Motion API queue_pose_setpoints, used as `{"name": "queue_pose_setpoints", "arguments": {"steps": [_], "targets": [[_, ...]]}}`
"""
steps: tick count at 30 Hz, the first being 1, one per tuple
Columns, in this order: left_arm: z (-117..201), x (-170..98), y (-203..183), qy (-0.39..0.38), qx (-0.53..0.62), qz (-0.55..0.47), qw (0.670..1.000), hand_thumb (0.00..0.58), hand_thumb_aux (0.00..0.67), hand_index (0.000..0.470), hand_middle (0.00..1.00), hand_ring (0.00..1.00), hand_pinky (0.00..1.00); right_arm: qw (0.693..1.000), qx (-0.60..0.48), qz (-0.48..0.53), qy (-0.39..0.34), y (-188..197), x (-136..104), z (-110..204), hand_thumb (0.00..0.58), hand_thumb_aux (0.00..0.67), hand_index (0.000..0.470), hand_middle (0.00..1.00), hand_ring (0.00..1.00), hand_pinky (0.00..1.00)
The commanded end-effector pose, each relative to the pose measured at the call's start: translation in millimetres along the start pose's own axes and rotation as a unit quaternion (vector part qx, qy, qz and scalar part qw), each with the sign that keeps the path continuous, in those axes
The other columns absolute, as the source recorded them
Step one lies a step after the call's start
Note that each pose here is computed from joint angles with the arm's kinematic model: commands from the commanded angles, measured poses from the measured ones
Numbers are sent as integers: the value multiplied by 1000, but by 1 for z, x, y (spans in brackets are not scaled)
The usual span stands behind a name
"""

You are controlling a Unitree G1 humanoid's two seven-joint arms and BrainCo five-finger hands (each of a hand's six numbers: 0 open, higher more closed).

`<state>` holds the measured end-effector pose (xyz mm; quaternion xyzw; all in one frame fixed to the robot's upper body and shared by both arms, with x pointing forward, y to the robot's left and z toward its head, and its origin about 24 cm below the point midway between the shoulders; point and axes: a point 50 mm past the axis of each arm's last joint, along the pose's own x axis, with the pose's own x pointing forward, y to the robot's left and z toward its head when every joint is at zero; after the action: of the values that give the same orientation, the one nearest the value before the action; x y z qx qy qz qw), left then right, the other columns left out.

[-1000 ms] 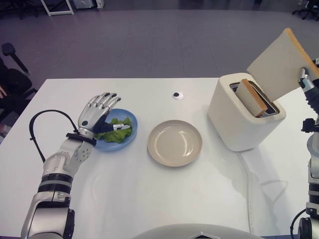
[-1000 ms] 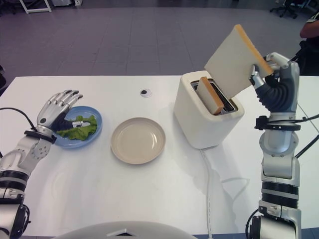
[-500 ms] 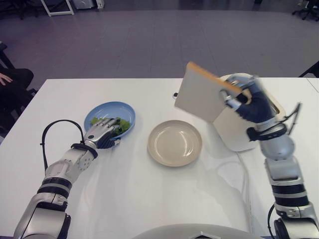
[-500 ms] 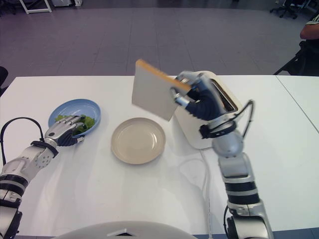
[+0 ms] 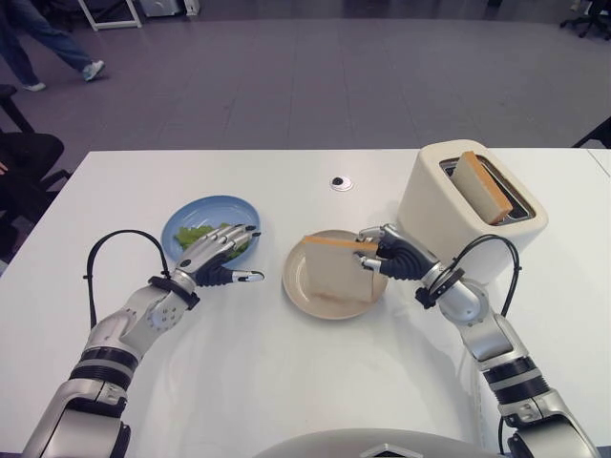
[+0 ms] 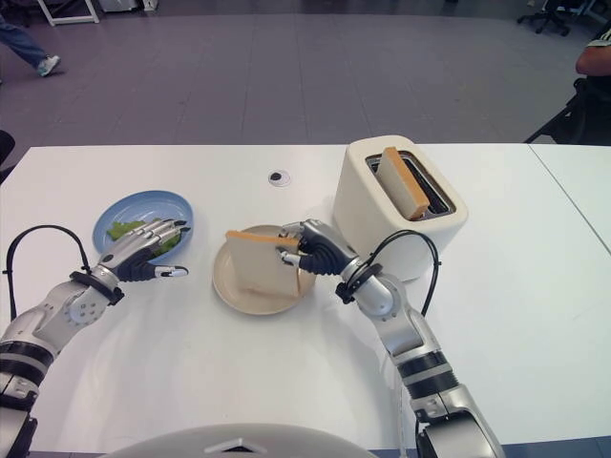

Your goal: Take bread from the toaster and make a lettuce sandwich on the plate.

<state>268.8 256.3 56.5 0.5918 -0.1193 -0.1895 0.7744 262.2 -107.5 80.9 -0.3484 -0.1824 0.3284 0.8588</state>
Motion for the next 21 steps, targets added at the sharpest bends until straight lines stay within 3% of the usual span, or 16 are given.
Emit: {"name": "queue_pose_setpoints", "arguments": {"steps": [1, 12, 21], "targets": [[-9, -6, 13, 21, 14, 16, 1000, 0, 0, 0, 0, 0, 0, 998, 11, 34, 41, 8, 0, -14, 580, 670, 470, 1000, 1000, 1000], [-53, -8, 28, 175, 117, 58, 976, 0, 0, 0, 0, 0, 0, 993, -39, 73, 90, 30, 7, -33, 580, 670, 470, 1000, 1000, 1000], [-51, 5, 8, 174, 97, 37, 979, 0, 0, 0, 0, 0, 0, 992, -44, 86, 87, 35, 4, -32, 580, 670, 470, 1000, 1000, 1000]]}}
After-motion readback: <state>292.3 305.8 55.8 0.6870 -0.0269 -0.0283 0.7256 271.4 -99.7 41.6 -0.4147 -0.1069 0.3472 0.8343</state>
